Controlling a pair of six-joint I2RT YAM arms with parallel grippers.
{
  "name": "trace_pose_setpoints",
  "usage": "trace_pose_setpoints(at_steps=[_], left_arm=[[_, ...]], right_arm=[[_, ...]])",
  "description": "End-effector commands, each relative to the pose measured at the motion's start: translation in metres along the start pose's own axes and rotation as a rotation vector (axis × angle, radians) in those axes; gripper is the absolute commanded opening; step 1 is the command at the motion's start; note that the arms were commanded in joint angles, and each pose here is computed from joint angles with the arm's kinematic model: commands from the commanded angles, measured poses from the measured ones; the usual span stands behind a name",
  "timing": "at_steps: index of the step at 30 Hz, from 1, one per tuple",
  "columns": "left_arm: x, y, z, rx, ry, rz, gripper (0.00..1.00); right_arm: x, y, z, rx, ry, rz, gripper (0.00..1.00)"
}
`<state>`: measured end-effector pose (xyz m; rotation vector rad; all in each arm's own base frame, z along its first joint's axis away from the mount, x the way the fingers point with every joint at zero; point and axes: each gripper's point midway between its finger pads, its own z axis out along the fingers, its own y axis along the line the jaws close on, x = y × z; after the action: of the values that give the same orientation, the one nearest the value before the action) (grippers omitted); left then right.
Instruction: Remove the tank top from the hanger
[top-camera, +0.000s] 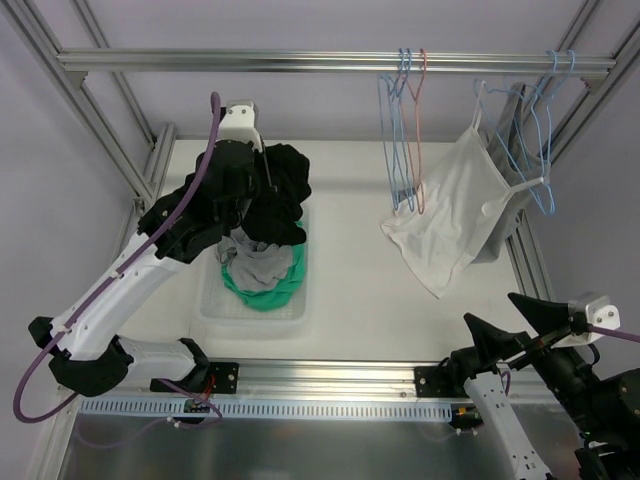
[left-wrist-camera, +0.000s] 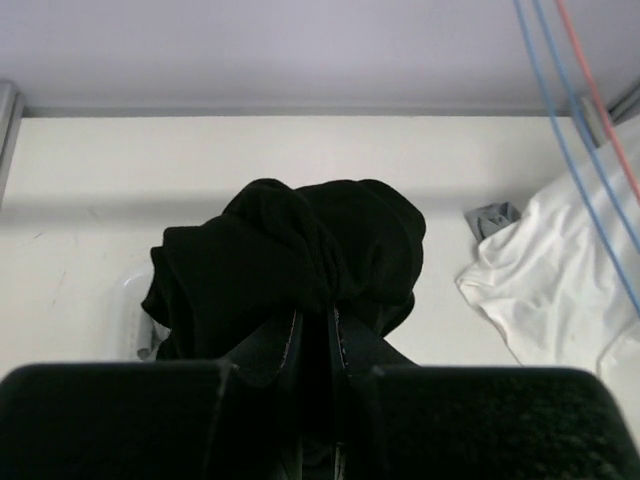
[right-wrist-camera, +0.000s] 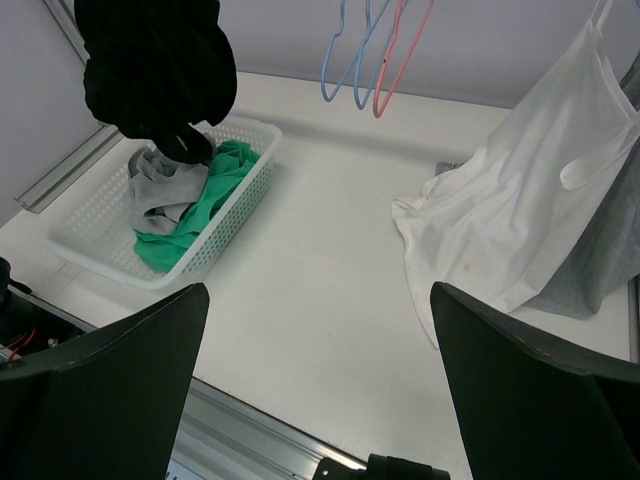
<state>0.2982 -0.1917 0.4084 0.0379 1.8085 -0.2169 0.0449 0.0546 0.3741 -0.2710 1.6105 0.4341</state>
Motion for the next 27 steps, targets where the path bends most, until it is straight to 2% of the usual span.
trace_pose_setpoints(at_steps=[1, 6, 14, 18, 23, 27], left_arm=[[0.014, 0.018, 0.015, 0.004, 0.051, -0.018, 0.0], [0.054, 0.048, 0.037, -0.079, 0.143, -0.034, 0.0], [0.133, 0.062, 0.044, -0.141, 0.284, -0.132, 0.0], [0.187, 0.073, 0.048, -0.197, 0.394, -0.146, 0.0], [0.234, 0.087, 0.055, -0.244, 0.525, -0.212, 0.0], [0.278, 0.09, 0.066, -0.259, 0.686, -0.231, 0.0]], right_arm=[[-0.012, -0.001, 0.008, -0.002, -0.034, -0.013, 0.99], [-0.01, -0.001, 0.01, -0.008, -0.032, -0.012, 0.99], [-0.009, 0.002, 0.011, -0.024, -0.039, -0.005, 0.99], [-0.008, 0.003, 0.011, -0.028, -0.037, -0.003, 0.99], [-0.006, 0.005, 0.011, -0.042, -0.034, -0.003, 0.99], [-0.003, 0.005, 0.014, -0.046, -0.026, 0.0, 0.99]])
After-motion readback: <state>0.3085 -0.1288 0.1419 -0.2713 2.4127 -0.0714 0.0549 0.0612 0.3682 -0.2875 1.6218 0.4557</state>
